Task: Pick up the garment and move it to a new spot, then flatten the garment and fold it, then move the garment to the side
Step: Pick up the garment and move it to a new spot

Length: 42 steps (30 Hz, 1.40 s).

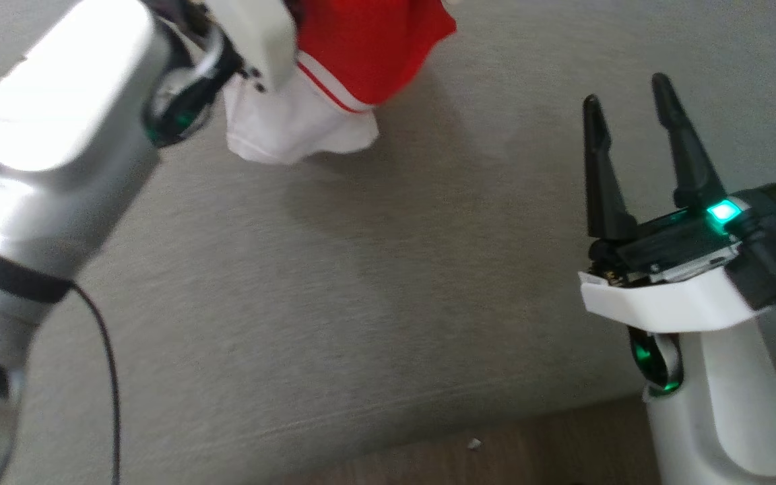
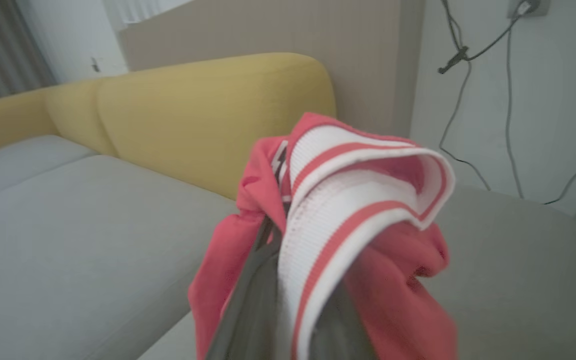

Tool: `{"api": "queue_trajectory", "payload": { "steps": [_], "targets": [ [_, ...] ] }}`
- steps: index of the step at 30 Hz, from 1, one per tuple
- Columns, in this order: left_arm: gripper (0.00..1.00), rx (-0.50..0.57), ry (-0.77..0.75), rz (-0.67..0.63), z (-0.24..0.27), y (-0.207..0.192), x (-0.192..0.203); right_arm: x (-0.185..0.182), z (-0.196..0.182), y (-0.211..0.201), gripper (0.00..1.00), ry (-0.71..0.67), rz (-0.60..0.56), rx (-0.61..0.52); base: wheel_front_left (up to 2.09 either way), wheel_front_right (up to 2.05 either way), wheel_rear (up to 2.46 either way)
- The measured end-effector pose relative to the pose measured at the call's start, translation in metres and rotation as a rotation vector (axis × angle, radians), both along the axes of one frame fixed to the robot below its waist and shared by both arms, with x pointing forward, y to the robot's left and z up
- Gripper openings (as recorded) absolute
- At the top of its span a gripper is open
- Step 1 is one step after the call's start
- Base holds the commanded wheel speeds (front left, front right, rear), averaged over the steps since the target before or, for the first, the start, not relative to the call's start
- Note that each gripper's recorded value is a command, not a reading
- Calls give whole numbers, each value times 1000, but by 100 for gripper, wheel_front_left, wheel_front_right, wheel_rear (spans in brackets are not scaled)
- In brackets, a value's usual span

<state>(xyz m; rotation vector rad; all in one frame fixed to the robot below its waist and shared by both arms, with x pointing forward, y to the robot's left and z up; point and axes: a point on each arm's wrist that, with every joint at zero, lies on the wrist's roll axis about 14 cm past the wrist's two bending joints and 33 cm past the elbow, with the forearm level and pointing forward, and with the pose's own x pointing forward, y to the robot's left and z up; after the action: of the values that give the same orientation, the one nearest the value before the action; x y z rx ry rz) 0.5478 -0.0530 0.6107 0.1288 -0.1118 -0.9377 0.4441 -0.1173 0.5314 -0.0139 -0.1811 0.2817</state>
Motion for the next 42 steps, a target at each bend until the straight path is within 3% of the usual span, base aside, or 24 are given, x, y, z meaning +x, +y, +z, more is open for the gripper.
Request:
{"api": "queue_trajectory", "payload": {
  "steps": [6,12,13,14,15,21,26,33,42],
  "targets": [
    [0,-51,192,-144,-47,-81,-26,-14,7,-51,100,1,-146,25,0,0,0],
    [0,-19,372,-180,-136,-121,-53,-26,-2,-81,100,39,-237,27,0,0,0],
    [18,-4,386,-186,-149,-124,-56,-26,-5,-83,100,50,-244,30,0,0,0],
    [49,-4,402,-187,-159,-128,-59,-27,-9,-85,100,61,-249,29,0,0,0],
    [100,-16,409,-193,-165,-132,-62,-27,-12,-86,100,71,-252,27,0,0,0],
    [100,-82,362,-173,-161,-138,-63,-22,-23,-78,100,98,-232,30,0,0,0],
    [100,-194,270,-66,-117,-111,-59,-24,-35,-53,100,129,-163,26,0,0,0],
    [100,-247,247,203,-117,-9,-88,-28,-40,-6,100,141,-30,33,0,0,0],
    [100,-349,68,512,-65,96,-131,-42,-25,38,100,103,94,43,0,0,0]
  ]
}}
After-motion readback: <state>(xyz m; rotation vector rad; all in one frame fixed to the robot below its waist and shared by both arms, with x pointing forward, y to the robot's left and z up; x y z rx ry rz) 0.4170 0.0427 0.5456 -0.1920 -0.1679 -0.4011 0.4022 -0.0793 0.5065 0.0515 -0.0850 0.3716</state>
